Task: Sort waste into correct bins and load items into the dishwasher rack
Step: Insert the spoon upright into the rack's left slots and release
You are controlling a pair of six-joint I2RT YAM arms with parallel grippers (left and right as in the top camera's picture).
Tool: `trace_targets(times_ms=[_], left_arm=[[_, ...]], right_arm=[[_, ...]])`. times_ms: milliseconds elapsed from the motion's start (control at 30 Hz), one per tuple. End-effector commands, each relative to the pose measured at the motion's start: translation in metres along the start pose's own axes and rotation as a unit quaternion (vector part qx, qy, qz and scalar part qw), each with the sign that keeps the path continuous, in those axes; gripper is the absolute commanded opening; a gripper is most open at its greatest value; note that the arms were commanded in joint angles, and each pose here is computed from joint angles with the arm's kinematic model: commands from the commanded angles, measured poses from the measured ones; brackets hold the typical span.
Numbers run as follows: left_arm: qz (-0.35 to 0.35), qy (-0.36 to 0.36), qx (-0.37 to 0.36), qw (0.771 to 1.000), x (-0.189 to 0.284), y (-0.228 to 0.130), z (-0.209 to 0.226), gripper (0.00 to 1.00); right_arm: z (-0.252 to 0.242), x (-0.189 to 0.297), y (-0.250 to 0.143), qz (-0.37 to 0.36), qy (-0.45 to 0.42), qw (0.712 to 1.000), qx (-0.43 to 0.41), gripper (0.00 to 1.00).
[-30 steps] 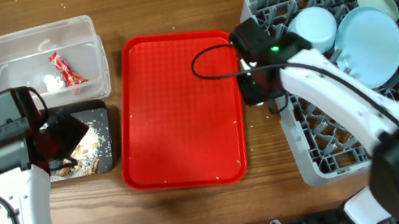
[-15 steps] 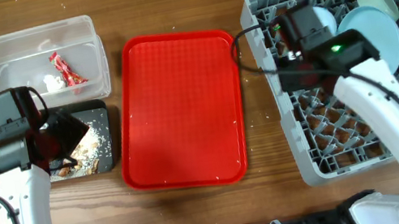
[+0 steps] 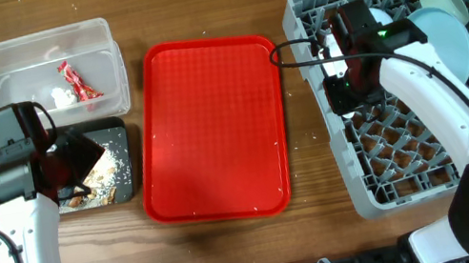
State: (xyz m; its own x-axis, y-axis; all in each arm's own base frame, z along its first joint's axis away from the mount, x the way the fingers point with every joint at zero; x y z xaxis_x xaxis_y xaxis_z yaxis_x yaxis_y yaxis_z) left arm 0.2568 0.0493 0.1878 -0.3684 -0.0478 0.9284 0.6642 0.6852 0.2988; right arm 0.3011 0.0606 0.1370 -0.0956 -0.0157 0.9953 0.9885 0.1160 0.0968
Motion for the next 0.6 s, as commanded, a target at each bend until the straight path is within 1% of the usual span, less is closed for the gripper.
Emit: trace_targets(times_ms=[0, 33, 67, 100, 200, 367, 400, 500, 567], left_arm=[[-0.001, 0.000, -0.010, 1.000, 0.000, 0.000, -0.001, 0.71], [-0.001, 0.000, -0.010, 1.000, 0.000, 0.000, -0.001, 0.71], [-0.001, 0.000, -0.010, 1.000, 0.000, 0.000, -0.001, 0.71], [-0.001, 0.000, -0.010, 1.000, 0.000, 0.000, -0.001, 0.71], [-0.001, 0.000, -0.010, 1.000, 0.000, 0.000, -0.001, 0.71], [-0.001, 0.000, -0.010, 1.000, 0.000, 0.000, -0.001, 0.71], [-0.001, 0.000, -0.010, 1.000, 0.000, 0.000, -0.001, 0.71], [-0.001, 0.000, -0.010, 1.000, 0.000, 0.000, -0.001, 0.71], [-0.001, 0.000, -0.010, 1.000, 0.000, 0.000, -0.001, 0.71]], right_arm=[[0.003, -0.008, -0.003, 0.015, 0.009, 1.000, 0.007, 0.26], [0.003, -0.008, -0.003, 0.016, 0.009, 1.000, 0.007, 0.29], [0.003, -0.008, -0.003, 0.017, 0.009, 1.000, 0.008, 0.38], [0.003, -0.008, -0.004, 0.018, 0.009, 1.000, 0.007, 0.41], [0.003, -0.008, -0.004, 0.018, 0.009, 1.000, 0.007, 0.42], [0.003, -0.008, -0.004, 0.018, 0.010, 1.000, 0.006, 0.41], [0.005, -0.008, -0.004, 0.019, 0.015, 1.000, 0.006, 0.40], [0.015, -0.009, -0.006, 0.029, 0.055, 0.998, 0.006, 0.32], [0.025, -0.011, -0.008, 0.039, 0.092, 0.995, 0.005, 0.31]])
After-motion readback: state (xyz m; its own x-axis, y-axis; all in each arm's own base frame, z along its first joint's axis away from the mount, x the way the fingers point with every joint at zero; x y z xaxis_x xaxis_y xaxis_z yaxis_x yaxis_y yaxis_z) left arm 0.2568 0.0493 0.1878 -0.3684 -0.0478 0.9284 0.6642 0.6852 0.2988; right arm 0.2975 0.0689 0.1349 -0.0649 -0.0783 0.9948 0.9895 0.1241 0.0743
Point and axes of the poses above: each gripper's point midway between its finger pads, its own x axis back along the fingers, its own z axis along the line the jaws close on, y = z × x, the point moved 4 cm from there along x, back along the fingers, and after that the axes turned 1 degree about -x, right-handed, at the moved point
